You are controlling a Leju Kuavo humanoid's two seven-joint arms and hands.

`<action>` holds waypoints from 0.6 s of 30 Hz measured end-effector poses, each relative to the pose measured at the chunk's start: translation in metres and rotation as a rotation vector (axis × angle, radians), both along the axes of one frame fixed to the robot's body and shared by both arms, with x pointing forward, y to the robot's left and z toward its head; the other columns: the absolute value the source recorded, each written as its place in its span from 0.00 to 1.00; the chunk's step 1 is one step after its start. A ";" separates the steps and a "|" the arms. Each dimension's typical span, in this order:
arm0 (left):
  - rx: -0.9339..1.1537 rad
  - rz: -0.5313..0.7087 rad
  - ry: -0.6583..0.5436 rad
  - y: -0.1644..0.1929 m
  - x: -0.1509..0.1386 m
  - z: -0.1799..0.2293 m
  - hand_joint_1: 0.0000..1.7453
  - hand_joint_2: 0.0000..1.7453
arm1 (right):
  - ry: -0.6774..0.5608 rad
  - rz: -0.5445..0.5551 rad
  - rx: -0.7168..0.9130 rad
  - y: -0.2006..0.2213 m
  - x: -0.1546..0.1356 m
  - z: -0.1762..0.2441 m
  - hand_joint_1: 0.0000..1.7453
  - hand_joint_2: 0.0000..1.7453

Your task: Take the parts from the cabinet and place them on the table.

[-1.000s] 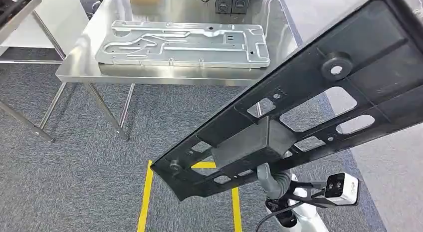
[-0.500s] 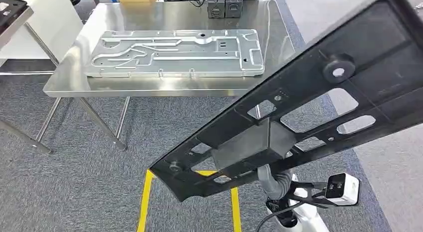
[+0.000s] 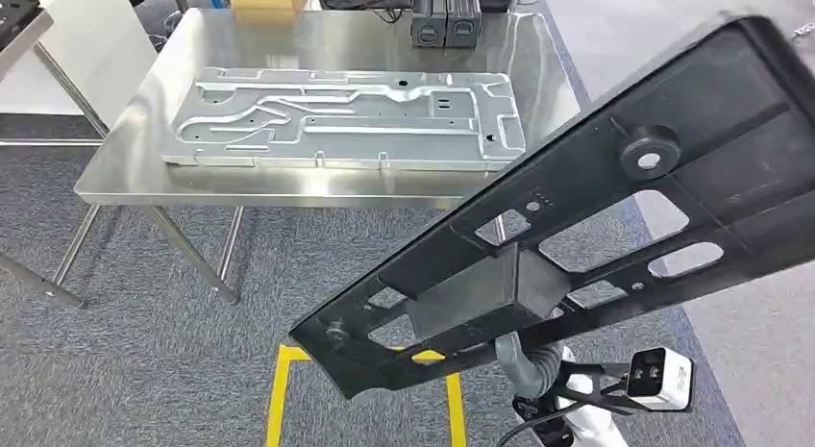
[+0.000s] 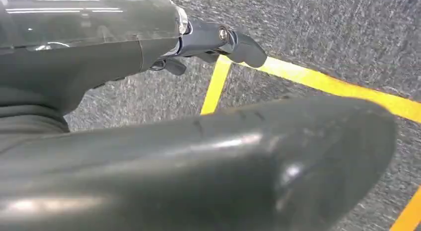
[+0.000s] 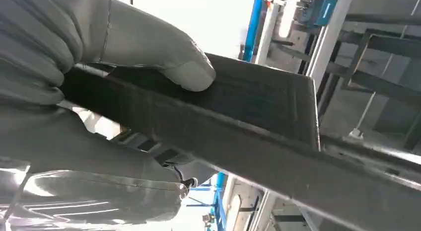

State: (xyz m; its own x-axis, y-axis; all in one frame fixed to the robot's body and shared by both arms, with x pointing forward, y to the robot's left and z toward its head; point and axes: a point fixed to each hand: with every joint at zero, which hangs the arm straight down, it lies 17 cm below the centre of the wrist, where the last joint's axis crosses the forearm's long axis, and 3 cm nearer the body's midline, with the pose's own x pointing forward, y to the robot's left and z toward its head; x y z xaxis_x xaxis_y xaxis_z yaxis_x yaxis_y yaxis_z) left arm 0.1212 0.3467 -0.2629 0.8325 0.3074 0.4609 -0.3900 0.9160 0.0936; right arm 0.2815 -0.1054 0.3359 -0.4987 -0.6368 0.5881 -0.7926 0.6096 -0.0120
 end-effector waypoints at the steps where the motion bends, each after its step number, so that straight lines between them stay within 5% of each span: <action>1: -0.001 0.000 -0.001 -0.001 0.001 0.000 0.00 0.00 | 0.000 0.001 0.001 0.000 0.000 0.000 0.98 1.00; 18: -0.008 0.015 -0.004 -0.002 -0.001 0.000 0.00 0.00 | -0.022 -0.008 -0.014 0.001 -0.007 0.003 0.98 1.00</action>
